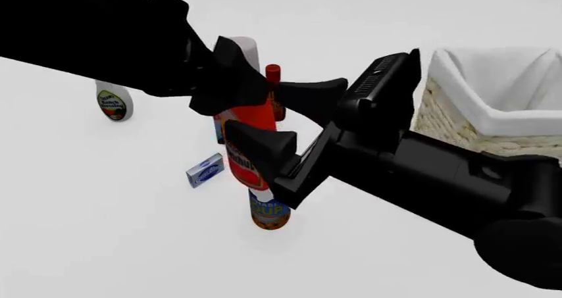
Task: Pick the ketchup and place it in the basket.
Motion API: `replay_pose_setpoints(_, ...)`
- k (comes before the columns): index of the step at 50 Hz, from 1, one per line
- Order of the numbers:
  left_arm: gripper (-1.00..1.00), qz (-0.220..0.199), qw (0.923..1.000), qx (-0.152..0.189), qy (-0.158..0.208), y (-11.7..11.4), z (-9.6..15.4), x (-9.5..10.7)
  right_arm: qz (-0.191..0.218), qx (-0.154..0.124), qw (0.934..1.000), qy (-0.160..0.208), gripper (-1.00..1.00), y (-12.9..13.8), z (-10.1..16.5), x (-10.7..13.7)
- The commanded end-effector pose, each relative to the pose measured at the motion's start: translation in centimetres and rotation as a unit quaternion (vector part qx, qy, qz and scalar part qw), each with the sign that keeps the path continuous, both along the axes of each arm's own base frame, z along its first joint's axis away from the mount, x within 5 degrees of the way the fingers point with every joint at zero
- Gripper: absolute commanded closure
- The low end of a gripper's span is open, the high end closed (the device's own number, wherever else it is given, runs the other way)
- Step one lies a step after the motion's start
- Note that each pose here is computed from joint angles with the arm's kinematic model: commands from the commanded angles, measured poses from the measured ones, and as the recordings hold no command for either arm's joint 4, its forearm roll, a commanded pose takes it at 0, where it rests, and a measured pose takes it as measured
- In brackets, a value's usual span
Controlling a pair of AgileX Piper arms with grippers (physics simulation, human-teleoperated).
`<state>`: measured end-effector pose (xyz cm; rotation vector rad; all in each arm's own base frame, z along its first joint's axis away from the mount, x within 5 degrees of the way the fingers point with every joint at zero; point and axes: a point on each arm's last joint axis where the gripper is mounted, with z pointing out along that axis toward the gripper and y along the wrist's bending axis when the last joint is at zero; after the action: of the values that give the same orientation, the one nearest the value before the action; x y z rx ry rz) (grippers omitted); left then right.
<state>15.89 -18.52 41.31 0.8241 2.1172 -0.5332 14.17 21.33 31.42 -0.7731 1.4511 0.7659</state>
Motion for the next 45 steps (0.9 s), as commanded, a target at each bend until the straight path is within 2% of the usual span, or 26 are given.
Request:
replay_pose_setpoints(1, 1.00, -0.006, 1.0000, -0.002, -0.008, 0.1, 0.6, -0.2, 0.000, 0.002, 1.0000, 0.007, -1.00, 0.5, -0.7, 0.3)
replay_pose_setpoints(18, 1.00, -0.008, 0.9999, -0.008, -0.005, 0.0, 1.0, -0.6, 0.000, -0.006, 0.9999, 0.009, -1.00, 1.4, -1.7, 1.0)
replay_pose_setpoints(25, 1.00, -0.010, 0.9999, -0.011, -0.004, 0.0, 1.2, -0.8, -0.001, -0.001, 1.0000, 0.009, -1.00, 1.4, -1.6, 1.0)
replay_pose_setpoints(26, 1.00, -0.011, 0.9999, -0.011, -0.004, 0.0, 1.3, -0.9, -0.003, 0.000, 1.0000, 0.008, 1.00, 1.3, -1.5, 1.1)
replay_pose_setpoints(45, 1.00, -0.021, 0.9994, -0.027, 0.000, -0.3, 1.8, -1.8, -0.006, 0.004, 1.0000, 0.006, 1.00, 0.9, -1.3, 0.9)
